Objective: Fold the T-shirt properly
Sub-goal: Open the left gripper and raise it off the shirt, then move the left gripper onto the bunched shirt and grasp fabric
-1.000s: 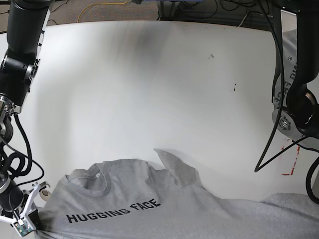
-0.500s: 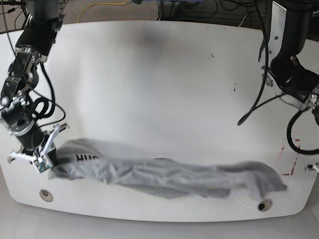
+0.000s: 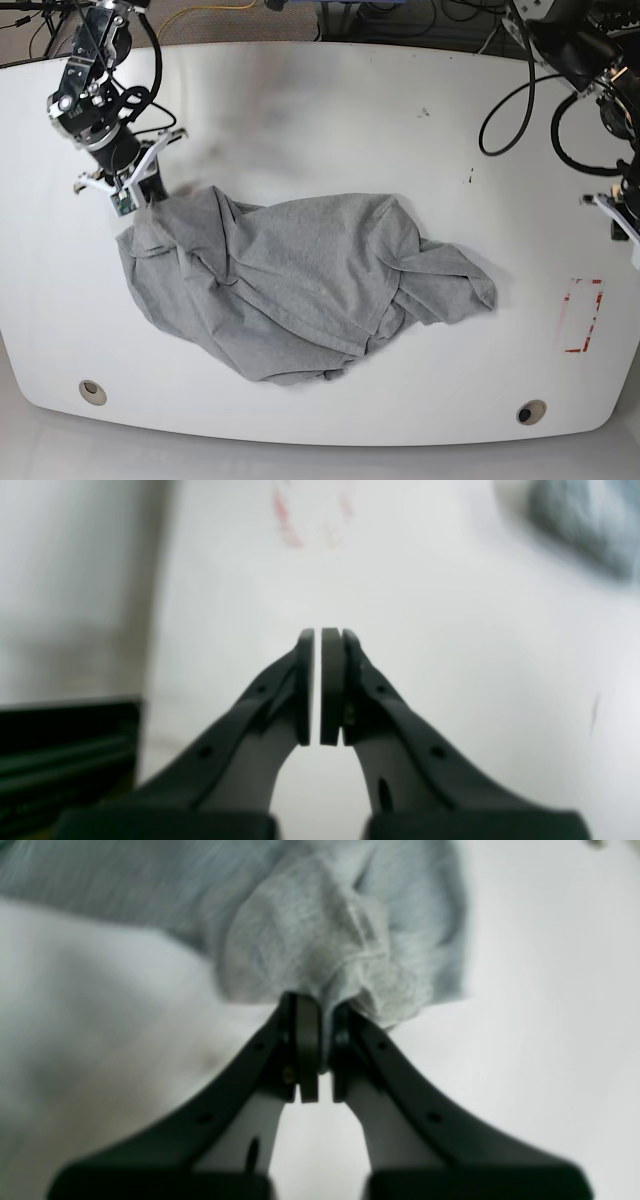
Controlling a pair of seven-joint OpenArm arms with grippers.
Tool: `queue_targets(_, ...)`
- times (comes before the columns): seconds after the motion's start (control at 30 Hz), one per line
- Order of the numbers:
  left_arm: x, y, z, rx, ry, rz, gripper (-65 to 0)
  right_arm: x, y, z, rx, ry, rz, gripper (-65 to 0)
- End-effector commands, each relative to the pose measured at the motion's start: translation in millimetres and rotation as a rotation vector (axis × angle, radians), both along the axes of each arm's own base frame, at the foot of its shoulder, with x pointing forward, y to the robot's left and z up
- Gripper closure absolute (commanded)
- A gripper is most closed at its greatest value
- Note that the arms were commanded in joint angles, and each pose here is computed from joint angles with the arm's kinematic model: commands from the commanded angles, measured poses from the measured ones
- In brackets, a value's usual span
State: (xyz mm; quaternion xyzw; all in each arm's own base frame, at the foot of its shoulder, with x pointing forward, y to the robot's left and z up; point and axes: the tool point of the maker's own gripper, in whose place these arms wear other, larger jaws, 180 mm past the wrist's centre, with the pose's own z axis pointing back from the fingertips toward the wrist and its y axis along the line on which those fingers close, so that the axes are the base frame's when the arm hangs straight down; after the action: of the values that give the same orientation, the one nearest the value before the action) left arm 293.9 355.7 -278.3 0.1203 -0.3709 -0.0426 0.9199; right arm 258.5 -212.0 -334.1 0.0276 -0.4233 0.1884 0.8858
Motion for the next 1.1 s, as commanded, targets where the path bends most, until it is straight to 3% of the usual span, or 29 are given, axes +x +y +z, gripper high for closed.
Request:
queue_targets(0.0, -4, 5, 5, 0.029, -0.027, -0.012, 0.0, -5, 2, -2, 0.027, -0.007, -0.006, -1.4)
queue_targets(0.17, -18, 3, -9, 0.028, -0.007, -0.028, 0.0, -26, 2, -24, 0.049, 0.07, -0.024, -1.1)
queue_targets(0.33, -13, -1, -7, 0.025, -0.021, -0.04, 0.0, -31, 2, -27, 0.048, 0.083, -0.024, -1.1)
queue_targets(0.6, 25, -54, -6, 0.005, -0.037, -0.198, -0.6, -28, 3, -25, 0.049, 0.075, -0.019, -1.3)
queue_targets(0.7, 44, -82, -12, -0.042, -0.044, -0.255, -5.8, -25, 4, -23, 0.05, 0.066, -0.017, -1.3)
queue_targets(1.07, 93, -157, -27, -0.245, -0.054, -0.354, -37.2, -20, 9, -22, 0.073, 0.051, -0.025, -1.3)
